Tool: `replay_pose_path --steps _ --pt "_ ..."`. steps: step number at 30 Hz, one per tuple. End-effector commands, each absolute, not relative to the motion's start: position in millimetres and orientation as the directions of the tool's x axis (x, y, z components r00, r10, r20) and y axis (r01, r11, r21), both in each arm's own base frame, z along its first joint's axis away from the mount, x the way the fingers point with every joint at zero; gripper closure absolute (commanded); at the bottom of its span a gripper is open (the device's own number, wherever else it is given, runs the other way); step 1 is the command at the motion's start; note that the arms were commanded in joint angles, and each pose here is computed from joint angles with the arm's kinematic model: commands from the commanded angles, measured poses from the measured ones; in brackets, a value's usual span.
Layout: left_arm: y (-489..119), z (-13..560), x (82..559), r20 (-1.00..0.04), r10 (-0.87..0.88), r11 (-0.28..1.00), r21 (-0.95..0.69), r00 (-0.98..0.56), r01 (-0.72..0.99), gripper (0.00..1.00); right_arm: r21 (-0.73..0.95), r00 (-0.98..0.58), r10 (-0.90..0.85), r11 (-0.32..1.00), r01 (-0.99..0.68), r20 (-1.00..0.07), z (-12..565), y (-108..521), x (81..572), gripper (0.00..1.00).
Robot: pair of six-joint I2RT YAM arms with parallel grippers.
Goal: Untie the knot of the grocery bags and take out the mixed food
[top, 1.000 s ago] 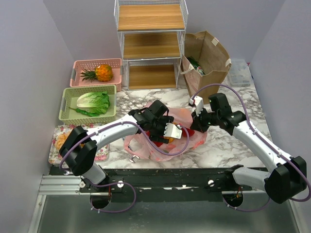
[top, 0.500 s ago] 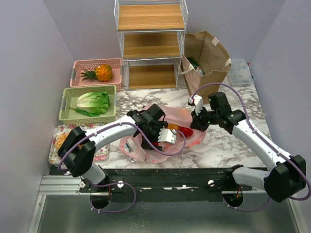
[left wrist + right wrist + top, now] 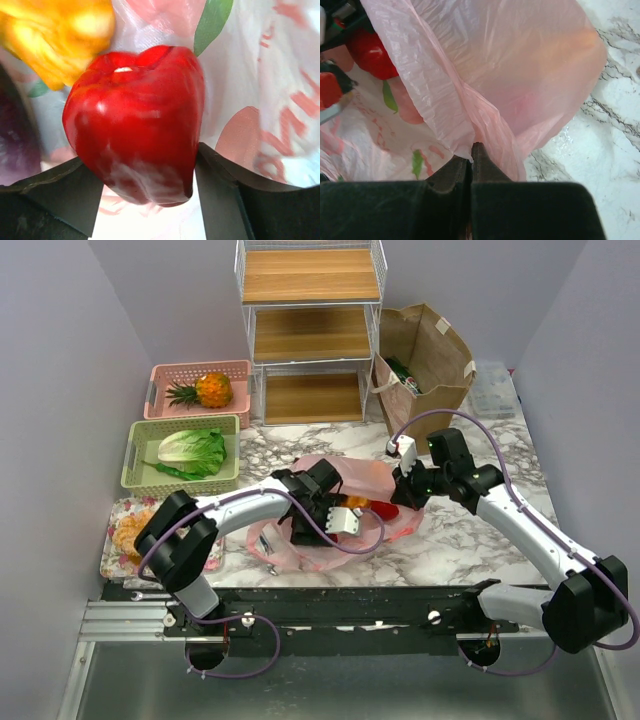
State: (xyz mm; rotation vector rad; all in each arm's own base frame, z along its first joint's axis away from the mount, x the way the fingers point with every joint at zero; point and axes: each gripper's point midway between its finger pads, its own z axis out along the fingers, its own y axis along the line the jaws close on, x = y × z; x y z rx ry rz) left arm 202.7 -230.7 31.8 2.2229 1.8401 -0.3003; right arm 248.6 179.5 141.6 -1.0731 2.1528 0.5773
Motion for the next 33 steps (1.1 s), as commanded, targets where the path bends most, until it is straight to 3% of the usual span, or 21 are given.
replay_pose_path --steps 1,6,15,19,26,33 --pt "-277.8 101.6 213.2 -0.532 0.824 -0.139 0.145 0.196 0.980 0.36 0.067 -0.427 -0.530 0.569 -0.820 -0.733 151.5 179.0 253.7 0.99" --pt "-296.7 159.2 207.5 -0.673 0.719 -0.093 0.158 0.176 0.983 0.49 0.065 -0.426 -0.529 0.569 -0.820 -0.734 150.8 178.7 253.3 0.99" --pt "-302.3 277.1 187.2 -0.892 0.443 -0.055 0.070 0.087 0.996 0.50 0.082 -0.443 -0.514 0.581 -0.810 -0.735 149.7 179.0 251.3 0.99" --pt "-294.5 338.0 188.4 -0.943 0.334 0.004 -0.005 -0.006 1.000 0.49 0.104 -0.462 -0.493 0.592 -0.799 -0.737 148.3 180.8 250.5 0.99" --pt "-228.9 361.6 275.2 -0.948 0.272 0.360 -0.062 -0.168 0.931 0.50 0.097 -0.456 -0.486 0.598 -0.796 -0.745 152.5 181.6 254.0 0.99" --pt "-83.4 356.2 425.5 -0.917 0.172 0.818 -0.070 -0.359 0.571 0.58 0.105 -0.461 -0.486 0.595 -0.797 -0.742 155.4 184.1 257.1 0.99"
